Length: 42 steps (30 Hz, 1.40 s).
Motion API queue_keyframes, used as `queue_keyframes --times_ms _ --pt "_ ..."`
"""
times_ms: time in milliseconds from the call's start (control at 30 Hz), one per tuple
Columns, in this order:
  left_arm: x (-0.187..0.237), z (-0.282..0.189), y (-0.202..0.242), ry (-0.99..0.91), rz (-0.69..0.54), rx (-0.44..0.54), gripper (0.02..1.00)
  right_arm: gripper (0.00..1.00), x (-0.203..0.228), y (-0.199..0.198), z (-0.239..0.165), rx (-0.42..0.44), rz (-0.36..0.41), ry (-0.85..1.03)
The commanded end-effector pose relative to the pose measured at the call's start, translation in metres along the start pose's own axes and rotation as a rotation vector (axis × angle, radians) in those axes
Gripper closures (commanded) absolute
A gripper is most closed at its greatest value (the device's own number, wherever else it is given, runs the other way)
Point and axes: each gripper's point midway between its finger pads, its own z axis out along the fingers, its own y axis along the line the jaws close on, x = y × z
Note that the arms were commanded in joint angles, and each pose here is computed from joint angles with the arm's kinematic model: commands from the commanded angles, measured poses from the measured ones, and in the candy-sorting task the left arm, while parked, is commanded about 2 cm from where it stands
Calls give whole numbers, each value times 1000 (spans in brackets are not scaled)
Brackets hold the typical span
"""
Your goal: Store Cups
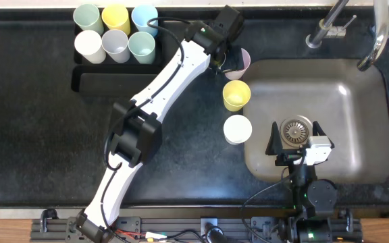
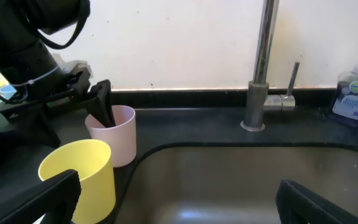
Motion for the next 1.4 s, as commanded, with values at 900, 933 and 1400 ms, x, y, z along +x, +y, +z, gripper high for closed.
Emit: queue_keyframes --times_ms 900,933,1400 --pt "19 -257 304 -293 -846 -294 982 5 -1 1 0 -4 -3 -10" --pt "25 -251 320 -283 -892 -286 980 3 -1 1 0 -4 -3 -10" --pt "-9 -199 382 -242 -969 -306 982 3 -1 1 0 -4 -3 -10"
